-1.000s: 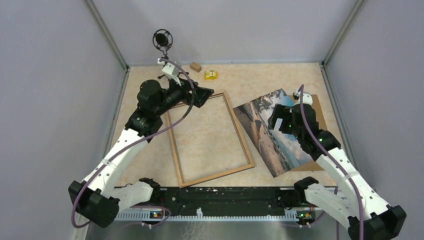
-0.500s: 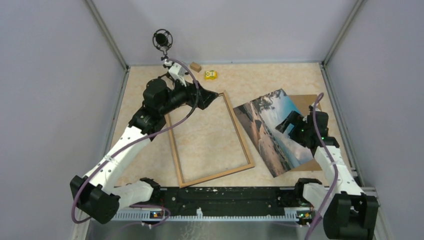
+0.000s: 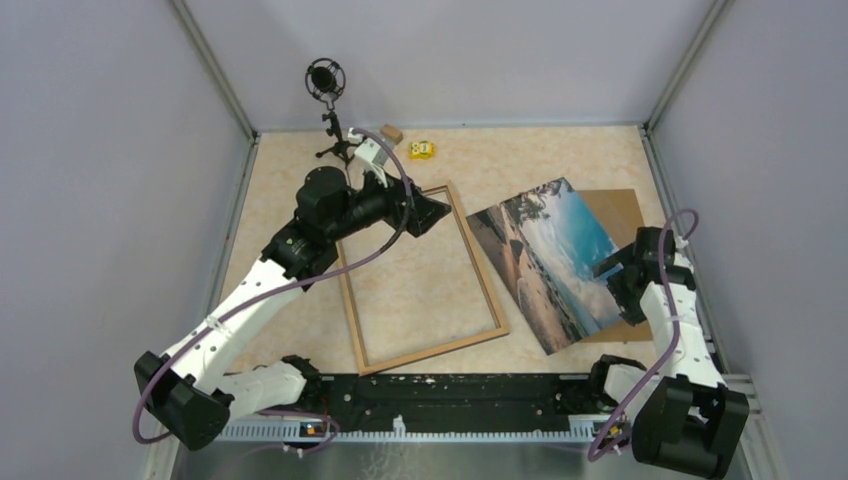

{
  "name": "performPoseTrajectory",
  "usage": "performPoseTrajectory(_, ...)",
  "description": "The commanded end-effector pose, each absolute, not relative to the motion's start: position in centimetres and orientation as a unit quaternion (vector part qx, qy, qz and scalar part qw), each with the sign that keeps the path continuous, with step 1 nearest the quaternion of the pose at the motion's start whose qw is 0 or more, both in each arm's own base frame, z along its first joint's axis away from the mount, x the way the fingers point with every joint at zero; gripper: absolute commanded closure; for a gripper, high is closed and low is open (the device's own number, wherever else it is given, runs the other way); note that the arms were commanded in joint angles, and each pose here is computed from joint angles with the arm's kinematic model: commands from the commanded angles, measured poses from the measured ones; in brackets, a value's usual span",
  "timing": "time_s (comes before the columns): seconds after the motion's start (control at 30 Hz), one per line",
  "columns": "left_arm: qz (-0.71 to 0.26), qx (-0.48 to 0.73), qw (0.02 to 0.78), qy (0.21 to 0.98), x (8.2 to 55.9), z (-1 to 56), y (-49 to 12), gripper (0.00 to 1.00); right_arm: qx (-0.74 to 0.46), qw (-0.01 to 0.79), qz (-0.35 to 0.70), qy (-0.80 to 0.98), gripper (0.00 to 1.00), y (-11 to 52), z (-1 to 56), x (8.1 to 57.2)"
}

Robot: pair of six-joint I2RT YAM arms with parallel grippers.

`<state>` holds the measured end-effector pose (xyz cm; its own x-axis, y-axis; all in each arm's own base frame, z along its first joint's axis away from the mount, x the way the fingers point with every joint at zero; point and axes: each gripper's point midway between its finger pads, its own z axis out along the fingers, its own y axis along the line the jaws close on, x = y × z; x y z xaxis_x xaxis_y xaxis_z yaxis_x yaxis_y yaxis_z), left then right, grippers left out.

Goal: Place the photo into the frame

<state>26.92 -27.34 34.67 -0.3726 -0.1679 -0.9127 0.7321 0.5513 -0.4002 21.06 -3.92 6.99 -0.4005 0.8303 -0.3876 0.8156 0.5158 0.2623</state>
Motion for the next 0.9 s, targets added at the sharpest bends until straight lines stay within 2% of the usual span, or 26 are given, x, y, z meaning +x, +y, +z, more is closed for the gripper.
performPoseTrajectory(0.0,-0.432,0.208,0.551,0.683,26.4,37.2,-27.2,0.02,0.541,0.237,-0.032,0.806,0.01,-5.5,7.5,19.5)
performPoseTrajectory(0.3,-0.431,0.204,0.545,0.689,26.6,36.6,-27.3,0.02,0.545,0.221,-0.014,0.809,0.01,-4.7,5.0,19.6)
performPoseTrajectory(0.6,-0.431,0.206,0.544,0.69,26.6,36.5,-27.3,0.02,0.507,0.249,0.084,0.821,0.03,-1.8,2.7,22.4)
performPoseTrajectory(0.87,-0.433,0.21,0.541,0.69,26.5,36.4,-27.5,0.02,0.459,0.23,0.146,0.846,0.02,1.7,2.9,24.7)
